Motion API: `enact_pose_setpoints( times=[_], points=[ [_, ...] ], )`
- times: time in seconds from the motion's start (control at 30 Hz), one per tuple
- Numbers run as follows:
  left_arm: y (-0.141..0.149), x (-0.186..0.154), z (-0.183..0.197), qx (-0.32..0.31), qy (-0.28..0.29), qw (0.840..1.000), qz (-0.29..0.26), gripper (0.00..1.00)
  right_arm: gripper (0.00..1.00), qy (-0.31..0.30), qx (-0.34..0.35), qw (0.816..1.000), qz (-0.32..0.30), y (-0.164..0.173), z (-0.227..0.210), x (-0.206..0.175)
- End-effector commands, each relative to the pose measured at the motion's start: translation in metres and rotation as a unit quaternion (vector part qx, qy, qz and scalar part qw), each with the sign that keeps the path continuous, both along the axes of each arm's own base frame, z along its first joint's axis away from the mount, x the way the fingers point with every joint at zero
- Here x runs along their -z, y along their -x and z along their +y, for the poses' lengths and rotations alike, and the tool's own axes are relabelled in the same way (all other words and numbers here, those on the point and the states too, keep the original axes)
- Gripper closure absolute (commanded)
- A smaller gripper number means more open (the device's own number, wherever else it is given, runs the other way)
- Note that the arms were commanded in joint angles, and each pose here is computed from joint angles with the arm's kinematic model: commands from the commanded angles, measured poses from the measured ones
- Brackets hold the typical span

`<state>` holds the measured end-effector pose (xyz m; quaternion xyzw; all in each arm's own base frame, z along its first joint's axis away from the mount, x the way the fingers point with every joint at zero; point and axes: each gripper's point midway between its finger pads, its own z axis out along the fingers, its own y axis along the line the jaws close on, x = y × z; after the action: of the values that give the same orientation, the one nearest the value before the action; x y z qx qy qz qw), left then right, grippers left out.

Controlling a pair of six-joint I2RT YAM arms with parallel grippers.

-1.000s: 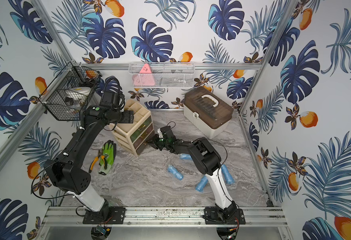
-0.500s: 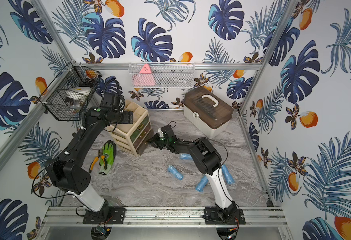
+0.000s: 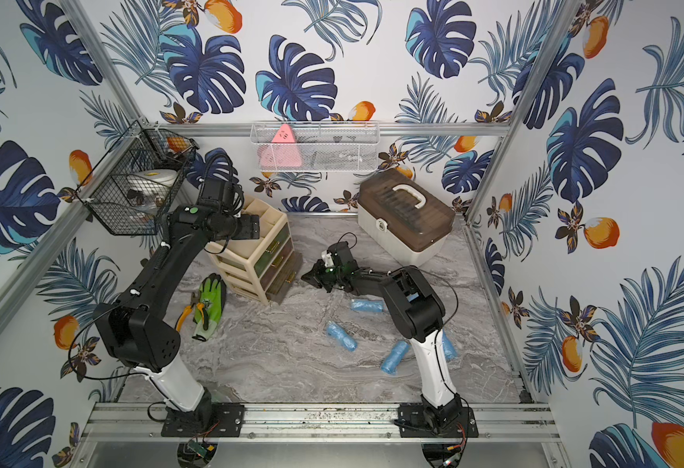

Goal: Sort the rolls of trash bags by color and place them into the drawer
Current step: Open the drawer in the storage box.

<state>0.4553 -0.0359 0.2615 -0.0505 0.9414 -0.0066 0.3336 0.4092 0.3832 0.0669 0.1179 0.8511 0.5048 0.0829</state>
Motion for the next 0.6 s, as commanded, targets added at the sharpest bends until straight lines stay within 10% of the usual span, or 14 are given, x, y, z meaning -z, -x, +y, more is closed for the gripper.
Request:
enact_pose_setpoints(
  times=[0.0,0.37,0.57],
  points=[
    [0.015,0.012,0.01,-0.009,-0.021,0.999,0.04,0.13,0.96,0.006,-0.009,1.0,-0.004,0.002,-0.016,-0.006],
    [0.014,0.01,0.007,-0.004,-0.015,0.999,0.037,0.13,0.48,0.02,-0.021,0.999,-0.031,0.007,0.006,-0.026],
    [0.013,0.011,0.006,-0.003,-0.011,0.999,0.037,0.13,0.39,0.038,-0.011,0.999,-0.025,0.0,0.018,-0.024]
  ],
)
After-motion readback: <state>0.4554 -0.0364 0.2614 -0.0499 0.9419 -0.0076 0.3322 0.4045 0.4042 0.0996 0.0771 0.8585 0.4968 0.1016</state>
